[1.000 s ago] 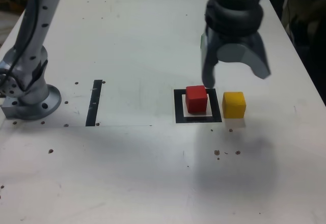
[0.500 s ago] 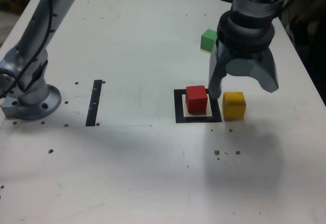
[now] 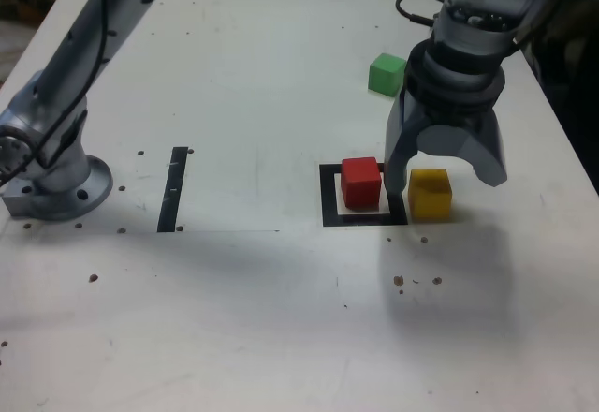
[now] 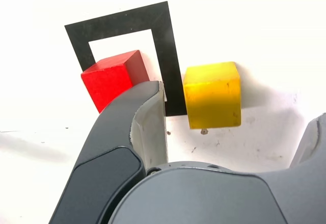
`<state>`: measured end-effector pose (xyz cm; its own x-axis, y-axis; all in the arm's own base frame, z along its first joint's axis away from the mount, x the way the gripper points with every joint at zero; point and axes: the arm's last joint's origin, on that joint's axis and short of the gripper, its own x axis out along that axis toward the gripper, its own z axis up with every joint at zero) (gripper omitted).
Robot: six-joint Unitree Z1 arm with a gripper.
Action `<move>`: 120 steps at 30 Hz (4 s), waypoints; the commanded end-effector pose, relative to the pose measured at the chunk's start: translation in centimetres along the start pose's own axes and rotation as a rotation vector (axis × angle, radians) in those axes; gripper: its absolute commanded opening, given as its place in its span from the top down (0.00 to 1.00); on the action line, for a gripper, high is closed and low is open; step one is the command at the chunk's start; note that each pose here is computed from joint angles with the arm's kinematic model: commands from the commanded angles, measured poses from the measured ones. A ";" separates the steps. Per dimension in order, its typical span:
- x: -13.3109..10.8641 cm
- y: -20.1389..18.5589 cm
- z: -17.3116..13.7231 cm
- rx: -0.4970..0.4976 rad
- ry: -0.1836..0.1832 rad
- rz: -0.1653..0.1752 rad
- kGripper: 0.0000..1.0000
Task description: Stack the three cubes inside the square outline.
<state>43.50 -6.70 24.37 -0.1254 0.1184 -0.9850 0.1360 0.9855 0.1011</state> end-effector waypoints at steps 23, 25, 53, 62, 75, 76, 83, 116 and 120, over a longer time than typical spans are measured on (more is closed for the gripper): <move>2.5 0.6 1.1 -0.002 0.037 -0.064 0.16; 2.7 0.6 1.1 -0.004 0.043 -0.064 0.18; 2.5 0.7 1.9 -0.024 0.004 -0.055 0.65; -0.4 0.2 1.7 -0.020 -0.072 -0.012 0.71; -6.2 0.5 -4.3 -0.002 -0.058 0.037 0.70; -6.2 0.6 -4.6 -0.005 -0.053 0.035 0.70; -4.5 1.0 -5.3 -0.045 0.018 -0.012 0.70; 0.7 2.4 -4.5 -0.068 0.093 -0.127 0.70; 1.4 2.5 -4.2 -0.072 0.074 -0.131 0.70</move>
<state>39.49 -3.75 24.20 -0.2124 -0.0024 -0.9772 0.0466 0.9988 -0.0126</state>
